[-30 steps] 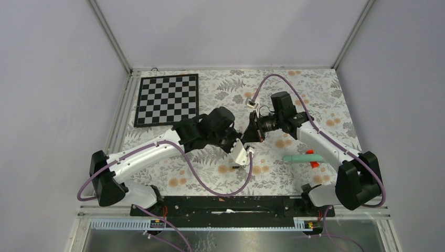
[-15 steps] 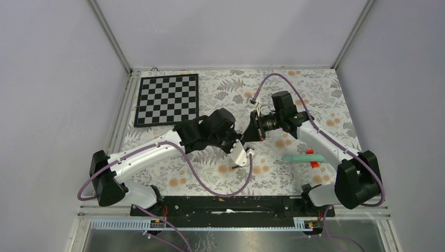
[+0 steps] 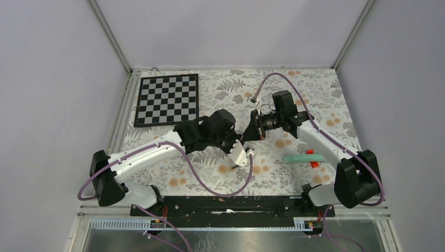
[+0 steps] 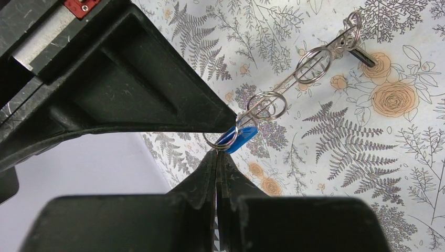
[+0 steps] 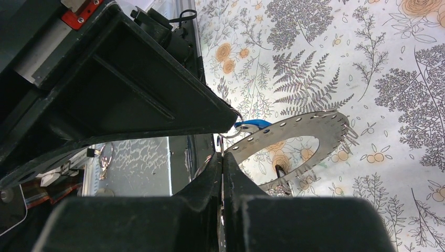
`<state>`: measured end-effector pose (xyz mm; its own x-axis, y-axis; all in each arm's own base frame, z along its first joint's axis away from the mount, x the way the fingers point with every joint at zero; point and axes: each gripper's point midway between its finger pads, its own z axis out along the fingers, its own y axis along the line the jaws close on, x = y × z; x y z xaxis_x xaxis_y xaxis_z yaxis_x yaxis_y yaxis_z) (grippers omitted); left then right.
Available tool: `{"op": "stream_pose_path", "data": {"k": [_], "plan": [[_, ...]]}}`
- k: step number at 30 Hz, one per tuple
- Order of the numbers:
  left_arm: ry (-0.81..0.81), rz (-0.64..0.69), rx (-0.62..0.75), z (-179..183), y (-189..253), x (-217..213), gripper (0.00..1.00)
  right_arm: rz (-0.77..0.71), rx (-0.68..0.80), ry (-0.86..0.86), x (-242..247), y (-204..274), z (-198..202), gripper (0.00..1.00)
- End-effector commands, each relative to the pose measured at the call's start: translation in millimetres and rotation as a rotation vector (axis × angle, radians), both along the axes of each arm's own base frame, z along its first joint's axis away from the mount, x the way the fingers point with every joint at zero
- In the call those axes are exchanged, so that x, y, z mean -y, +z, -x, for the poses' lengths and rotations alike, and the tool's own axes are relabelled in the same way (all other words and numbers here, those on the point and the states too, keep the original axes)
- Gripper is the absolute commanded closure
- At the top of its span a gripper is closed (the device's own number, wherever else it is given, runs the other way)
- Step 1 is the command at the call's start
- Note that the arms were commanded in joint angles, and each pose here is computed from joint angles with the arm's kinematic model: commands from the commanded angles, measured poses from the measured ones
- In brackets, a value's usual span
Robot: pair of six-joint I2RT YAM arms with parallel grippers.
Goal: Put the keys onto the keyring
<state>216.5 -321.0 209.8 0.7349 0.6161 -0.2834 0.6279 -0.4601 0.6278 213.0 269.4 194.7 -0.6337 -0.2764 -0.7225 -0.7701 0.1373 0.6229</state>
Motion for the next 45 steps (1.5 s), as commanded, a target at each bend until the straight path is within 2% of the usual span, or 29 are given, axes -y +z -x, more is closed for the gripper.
{"op": "stream_pose_path", "data": {"k": [1,22,45], "plan": [[-0.011,0.059,0.023,2.1,17.8,9.7,1.0,-0.049,0.049,0.012,-3.9,12.2,-8.7,1.0],[0.003,0.074,0.036,-1.0,22.2,11.8,1.0,-0.044,0.017,0.013,-6.1,6.3,-12.2,1.0],[-0.004,-0.029,0.108,-4.7,1.1,-0.7,1.0,-0.057,-0.008,0.012,-6.0,11.5,-12.1,1.0]]}}
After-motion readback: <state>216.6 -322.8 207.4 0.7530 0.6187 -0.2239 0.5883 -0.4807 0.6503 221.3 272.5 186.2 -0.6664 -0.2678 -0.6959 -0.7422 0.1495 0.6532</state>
